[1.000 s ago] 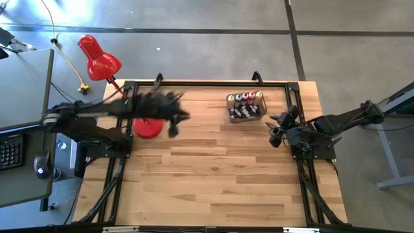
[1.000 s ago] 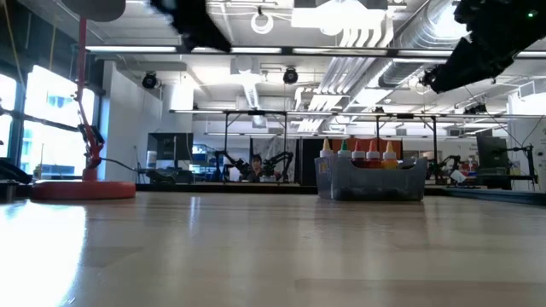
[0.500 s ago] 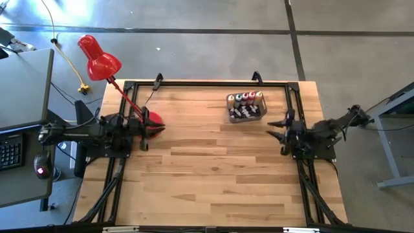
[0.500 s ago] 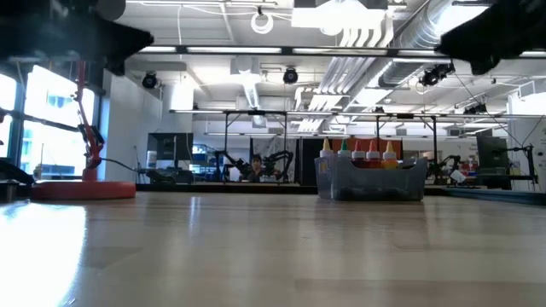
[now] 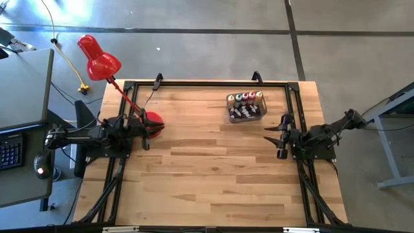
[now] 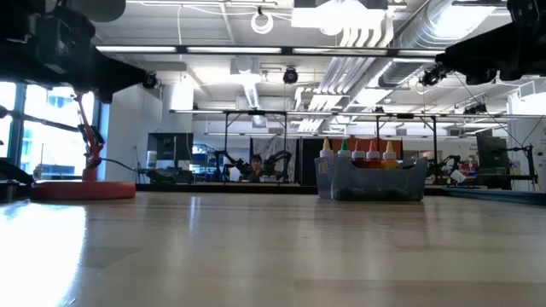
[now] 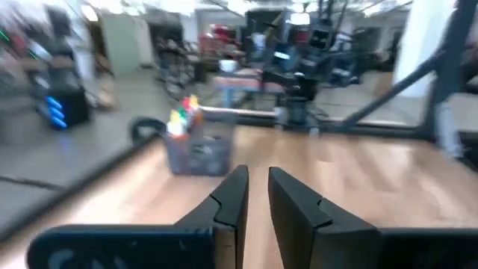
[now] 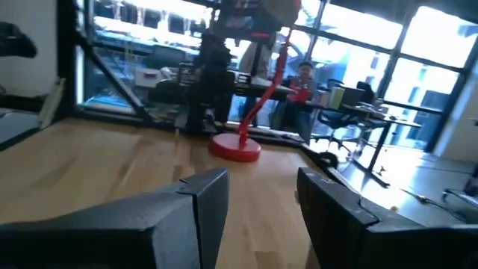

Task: Pick & Place food coloring
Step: Return to Home Position

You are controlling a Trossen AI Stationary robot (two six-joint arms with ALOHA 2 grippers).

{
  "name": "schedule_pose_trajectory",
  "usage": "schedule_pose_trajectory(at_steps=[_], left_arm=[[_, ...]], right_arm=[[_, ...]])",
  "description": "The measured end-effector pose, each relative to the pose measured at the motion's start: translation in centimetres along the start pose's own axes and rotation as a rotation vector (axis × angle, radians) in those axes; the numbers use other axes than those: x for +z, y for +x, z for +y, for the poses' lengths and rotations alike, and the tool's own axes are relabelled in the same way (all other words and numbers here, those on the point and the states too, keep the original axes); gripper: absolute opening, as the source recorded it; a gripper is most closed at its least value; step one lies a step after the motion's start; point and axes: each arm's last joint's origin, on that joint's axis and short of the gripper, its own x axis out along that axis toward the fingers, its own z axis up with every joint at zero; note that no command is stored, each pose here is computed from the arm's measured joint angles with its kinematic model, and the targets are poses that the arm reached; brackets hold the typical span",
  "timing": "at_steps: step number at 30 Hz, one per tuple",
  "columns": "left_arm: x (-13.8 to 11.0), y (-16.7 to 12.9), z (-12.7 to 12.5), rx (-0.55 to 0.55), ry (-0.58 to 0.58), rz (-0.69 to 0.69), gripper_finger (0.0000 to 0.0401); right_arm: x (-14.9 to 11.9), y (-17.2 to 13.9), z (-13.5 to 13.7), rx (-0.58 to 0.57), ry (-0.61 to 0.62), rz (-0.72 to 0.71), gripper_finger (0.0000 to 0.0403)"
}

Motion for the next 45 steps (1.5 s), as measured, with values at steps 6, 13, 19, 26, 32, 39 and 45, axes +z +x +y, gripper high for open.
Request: schedule_pose_trajectory(at_steps=[6, 13, 19, 26, 32, 39, 45], left_arm=[[-0.1, 0.0, -0.4, -0.119, -0.238, 0.023, 0.0052], [0.2, 0.0, -0.3, -0.103, -0.196, -0.013, 0.0052], [0.1, 0.0, -0.2, -0.087, -0.194, 0.0, 0.0053], [-0.2, 0.0, -0.3, -0.085, -0.191, 0.024, 0.0053], [-0.2, 0.0, -0.3, -0.085, -0.191, 0.022, 0.0053], [-0.2, 0.0, -0.3, -0.085, -0.191, 0.022, 0.0053], [-0.2, 0.0, -0.3, -0.086, -0.191, 0.022, 0.0053]], right_arm=[[-1.0, 0.2, 0.5, 0.058, 0.019, -0.009, 0.0154], [-1.2, 0.1, 1.4, 0.319, -0.001, -0.03, 0.0154], [-1.1, 0.1, 1.3, 0.302, 0.0, -0.035, 0.0154], [-1.1, 0.1, 1.3, 0.302, 0.0, -0.035, 0.0154], [-1.1, 0.2, 1.3, 0.286, 0.016, -0.035, 0.0154], [-1.0, 0.2, 0.8, 0.149, 0.28, -0.005, 0.0154], [-1.0, 0.3, 0.7, 0.102, 0.319, 0.002, 0.0154]])
